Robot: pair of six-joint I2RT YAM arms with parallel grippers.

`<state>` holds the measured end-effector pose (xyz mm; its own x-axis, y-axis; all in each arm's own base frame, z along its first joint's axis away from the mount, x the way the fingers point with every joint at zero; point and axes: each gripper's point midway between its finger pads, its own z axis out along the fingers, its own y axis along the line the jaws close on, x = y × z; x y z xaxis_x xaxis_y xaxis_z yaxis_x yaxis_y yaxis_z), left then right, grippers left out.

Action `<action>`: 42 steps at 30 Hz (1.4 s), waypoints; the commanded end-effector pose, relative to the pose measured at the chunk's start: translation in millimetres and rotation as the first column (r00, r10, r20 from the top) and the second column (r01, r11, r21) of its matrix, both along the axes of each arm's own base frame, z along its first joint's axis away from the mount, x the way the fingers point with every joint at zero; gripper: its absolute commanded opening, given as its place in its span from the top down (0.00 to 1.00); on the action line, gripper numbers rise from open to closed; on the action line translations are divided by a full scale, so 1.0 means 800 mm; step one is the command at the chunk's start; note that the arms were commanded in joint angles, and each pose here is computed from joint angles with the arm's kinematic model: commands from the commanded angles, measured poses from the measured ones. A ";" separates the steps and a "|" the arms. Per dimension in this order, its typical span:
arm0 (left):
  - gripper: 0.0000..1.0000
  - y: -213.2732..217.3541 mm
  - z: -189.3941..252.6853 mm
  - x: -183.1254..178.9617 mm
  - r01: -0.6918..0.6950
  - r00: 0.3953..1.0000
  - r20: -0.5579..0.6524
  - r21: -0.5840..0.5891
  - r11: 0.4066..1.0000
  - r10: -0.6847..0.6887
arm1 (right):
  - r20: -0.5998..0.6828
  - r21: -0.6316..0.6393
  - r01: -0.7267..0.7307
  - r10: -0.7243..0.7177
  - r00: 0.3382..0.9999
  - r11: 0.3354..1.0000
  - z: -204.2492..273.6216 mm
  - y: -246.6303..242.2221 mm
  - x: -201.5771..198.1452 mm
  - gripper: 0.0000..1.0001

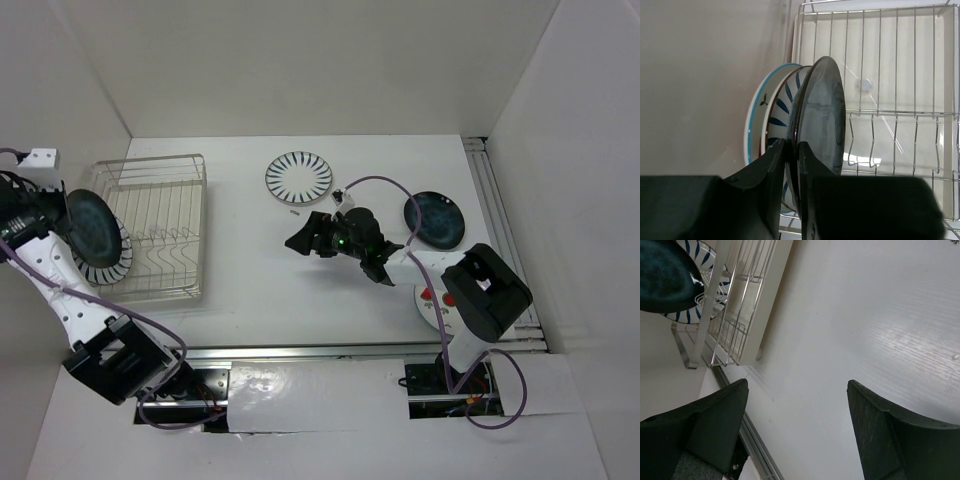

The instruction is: Load the plates into the dish rack

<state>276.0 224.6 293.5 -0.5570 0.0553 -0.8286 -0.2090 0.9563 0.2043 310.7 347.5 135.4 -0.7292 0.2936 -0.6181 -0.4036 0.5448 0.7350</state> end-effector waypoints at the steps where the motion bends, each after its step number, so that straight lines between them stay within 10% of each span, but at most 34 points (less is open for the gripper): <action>1: 1.00 0.010 0.027 0.013 -0.007 0.997 0.081 0.129 0.992 -0.003 | 0.054 0.010 0.010 -0.010 0.998 1.000 0.020 0.004 0.014 0.13; 24: 0.99 -0.015 -0.054 0.032 -0.015 1.000 -0.016 0.031 0.999 0.016 | 0.008 0.004 -0.006 0.006 1.000 1.000 -0.006 0.015 0.020 0.13; 42: 0.54 -0.011 -0.070 0.030 0.004 0.998 -0.056 0.054 0.999 -0.001 | -0.015 -0.014 -0.006 0.005 1.000 1.000 -0.016 0.012 0.016 0.12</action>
<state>293.5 210.2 220.7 -0.6395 0.0443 -0.7675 -0.1989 0.9548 0.2208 315.3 352.7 111.9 -0.7576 0.2706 -0.5940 -0.3749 0.5647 0.7353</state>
